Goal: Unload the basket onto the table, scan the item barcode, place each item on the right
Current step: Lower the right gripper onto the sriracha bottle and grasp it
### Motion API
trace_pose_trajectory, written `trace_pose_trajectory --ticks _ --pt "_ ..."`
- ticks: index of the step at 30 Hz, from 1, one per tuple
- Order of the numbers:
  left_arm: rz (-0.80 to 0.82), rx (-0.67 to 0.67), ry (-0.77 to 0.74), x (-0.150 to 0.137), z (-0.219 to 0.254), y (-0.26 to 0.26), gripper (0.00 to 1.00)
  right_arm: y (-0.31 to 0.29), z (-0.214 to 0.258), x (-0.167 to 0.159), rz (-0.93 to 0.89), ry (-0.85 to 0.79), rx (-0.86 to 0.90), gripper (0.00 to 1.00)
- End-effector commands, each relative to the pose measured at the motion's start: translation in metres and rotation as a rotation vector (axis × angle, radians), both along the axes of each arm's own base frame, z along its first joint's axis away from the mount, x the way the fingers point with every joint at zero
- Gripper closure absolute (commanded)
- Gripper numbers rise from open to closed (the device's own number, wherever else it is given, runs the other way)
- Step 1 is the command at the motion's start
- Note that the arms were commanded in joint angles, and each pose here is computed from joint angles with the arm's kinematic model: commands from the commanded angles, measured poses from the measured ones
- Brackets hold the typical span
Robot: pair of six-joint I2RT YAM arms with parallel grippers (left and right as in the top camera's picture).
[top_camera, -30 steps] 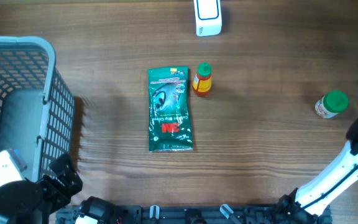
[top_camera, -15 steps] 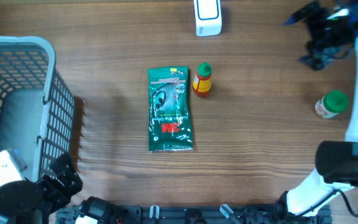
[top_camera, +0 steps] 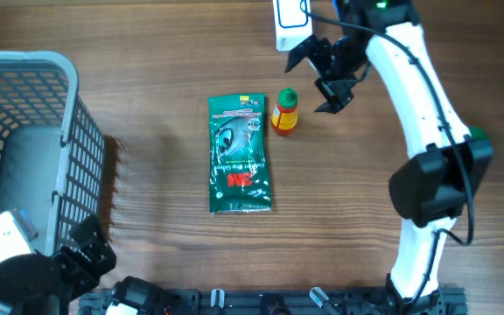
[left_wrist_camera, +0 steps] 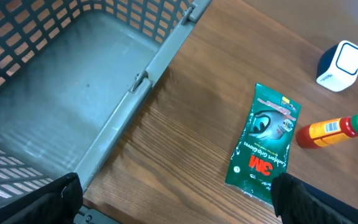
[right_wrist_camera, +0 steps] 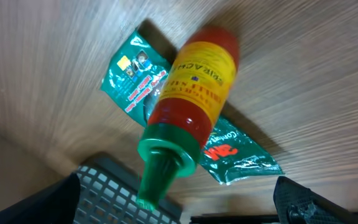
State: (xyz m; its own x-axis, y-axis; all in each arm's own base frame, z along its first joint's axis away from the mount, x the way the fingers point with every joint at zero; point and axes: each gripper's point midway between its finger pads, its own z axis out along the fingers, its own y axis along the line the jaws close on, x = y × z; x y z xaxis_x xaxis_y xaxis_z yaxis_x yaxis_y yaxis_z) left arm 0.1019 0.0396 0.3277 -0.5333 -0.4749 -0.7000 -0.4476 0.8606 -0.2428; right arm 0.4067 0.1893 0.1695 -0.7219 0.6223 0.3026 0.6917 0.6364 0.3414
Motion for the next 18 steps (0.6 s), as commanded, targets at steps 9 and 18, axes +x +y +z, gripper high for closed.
trace_pose_trajectory --ticks 9,18 --pt "0.017 -0.006 -0.006 0.000 0.001 0.002 0.00 0.027 -0.024 -0.003 -0.046 0.025 -0.100 0.03" --pt "0.017 -0.006 -0.007 0.000 0.001 0.001 0.00 0.031 -0.075 -0.007 -0.051 0.157 -0.143 0.39"
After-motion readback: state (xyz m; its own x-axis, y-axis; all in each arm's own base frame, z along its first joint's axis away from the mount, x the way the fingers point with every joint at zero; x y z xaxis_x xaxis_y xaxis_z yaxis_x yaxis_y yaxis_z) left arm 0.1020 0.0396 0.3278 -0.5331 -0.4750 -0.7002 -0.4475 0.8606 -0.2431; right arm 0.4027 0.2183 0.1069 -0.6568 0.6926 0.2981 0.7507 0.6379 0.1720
